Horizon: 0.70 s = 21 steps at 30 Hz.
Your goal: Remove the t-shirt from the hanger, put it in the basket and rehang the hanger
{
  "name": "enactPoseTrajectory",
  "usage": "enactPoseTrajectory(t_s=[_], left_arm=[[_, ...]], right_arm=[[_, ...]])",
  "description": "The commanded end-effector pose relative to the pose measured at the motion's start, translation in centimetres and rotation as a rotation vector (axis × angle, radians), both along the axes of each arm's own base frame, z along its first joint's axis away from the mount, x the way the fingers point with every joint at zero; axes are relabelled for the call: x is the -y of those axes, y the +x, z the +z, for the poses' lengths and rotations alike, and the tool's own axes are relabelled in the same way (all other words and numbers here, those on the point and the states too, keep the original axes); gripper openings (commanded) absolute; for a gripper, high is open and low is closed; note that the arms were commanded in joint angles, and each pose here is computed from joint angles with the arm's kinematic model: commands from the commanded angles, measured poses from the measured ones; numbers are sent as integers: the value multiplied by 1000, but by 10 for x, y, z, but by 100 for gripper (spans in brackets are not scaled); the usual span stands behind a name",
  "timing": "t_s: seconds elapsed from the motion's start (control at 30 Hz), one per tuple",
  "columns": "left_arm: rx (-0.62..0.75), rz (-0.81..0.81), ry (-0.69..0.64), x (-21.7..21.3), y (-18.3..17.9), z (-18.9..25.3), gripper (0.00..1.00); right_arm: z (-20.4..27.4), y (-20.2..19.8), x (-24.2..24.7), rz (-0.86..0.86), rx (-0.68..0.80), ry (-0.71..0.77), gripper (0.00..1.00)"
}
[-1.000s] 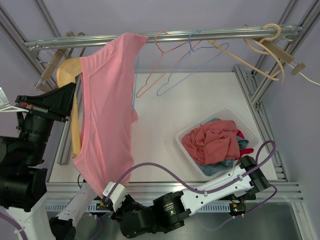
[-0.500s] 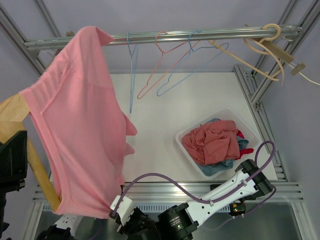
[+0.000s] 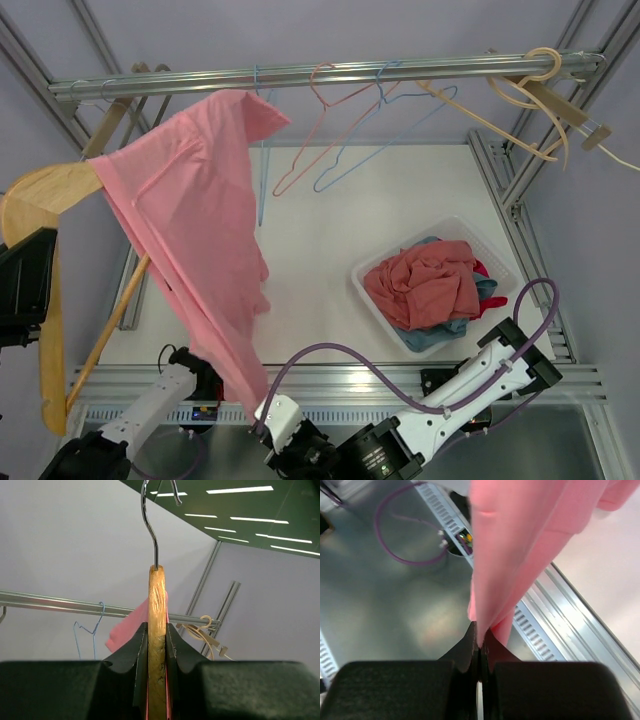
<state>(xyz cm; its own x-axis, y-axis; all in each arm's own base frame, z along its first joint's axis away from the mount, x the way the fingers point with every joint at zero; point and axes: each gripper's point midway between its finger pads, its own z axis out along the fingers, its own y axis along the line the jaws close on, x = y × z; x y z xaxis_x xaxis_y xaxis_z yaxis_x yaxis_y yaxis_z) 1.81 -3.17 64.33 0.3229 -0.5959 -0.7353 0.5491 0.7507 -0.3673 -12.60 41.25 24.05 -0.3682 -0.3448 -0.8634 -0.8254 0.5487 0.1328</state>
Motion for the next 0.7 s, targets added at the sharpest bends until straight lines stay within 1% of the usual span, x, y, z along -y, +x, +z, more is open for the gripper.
enactPoseTrajectory(t_s=[0.0, 0.03, 0.1, 0.13, 0.17, 0.23, 0.27, 0.3, 0.33, 0.37, 0.4, 0.43, 0.47, 0.5, 0.57, 0.6, 0.63, 0.67], left_arm=[[190, 117, -151, -34, -4, 65, 0], [203, 76, -179, -35, -9, 71, 0], [215, -4, -168, -24, -15, 73, 0], [214, -53, -176, -19, -21, 72, 0], [207, -117, -140, -7, -26, 60, 0], [189, -163, -114, 2, -31, 43, 0], [178, -207, -95, 10, -34, 33, 0], [164, -227, -81, 12, -38, 17, 0], [166, -246, -71, 14, -44, 11, 0], [170, -273, -56, 17, -51, 4, 0], [157, -287, -47, 20, -50, -4, 0], [185, -302, -50, 16, -67, -9, 0], [192, -345, -31, 21, -76, -14, 0], [181, -369, -17, 25, -77, -20, 0], [192, -415, 6, 31, -90, -28, 0], [187, -418, 10, 33, -90, -31, 0], [174, -414, 15, 35, -86, -37, 0], [183, -416, 17, 34, -91, -39, 0]], right_arm=[[-33, 4, 39, -36, 17, -146, 0], [-38, 6, 45, -46, 22, -171, 0], [-39, 9, 47, -75, 17, -171, 0], [-33, 15, 50, -89, 52, -174, 0], [-15, 14, 45, -89, 57, -138, 0], [7, 19, 41, -91, 115, -100, 0], [26, 22, 42, -87, 140, -87, 0], [34, 25, 43, -97, 162, -81, 0], [43, 37, 54, -115, 233, -108, 0], [60, 41, 58, -142, 219, -74, 0], [68, 48, 64, -163, 231, -70, 0], [80, 60, 72, -196, 265, -50, 0], [91, 71, 82, -214, 300, -55, 0], [104, 78, 89, -216, 297, -25, 0], [127, 94, 100, -251, 326, 52, 0], [143, 107, 112, -274, 312, 105, 0], [155, 119, 119, -305, 337, 155, 0], [156, 128, 126, -328, 347, 172, 0]])
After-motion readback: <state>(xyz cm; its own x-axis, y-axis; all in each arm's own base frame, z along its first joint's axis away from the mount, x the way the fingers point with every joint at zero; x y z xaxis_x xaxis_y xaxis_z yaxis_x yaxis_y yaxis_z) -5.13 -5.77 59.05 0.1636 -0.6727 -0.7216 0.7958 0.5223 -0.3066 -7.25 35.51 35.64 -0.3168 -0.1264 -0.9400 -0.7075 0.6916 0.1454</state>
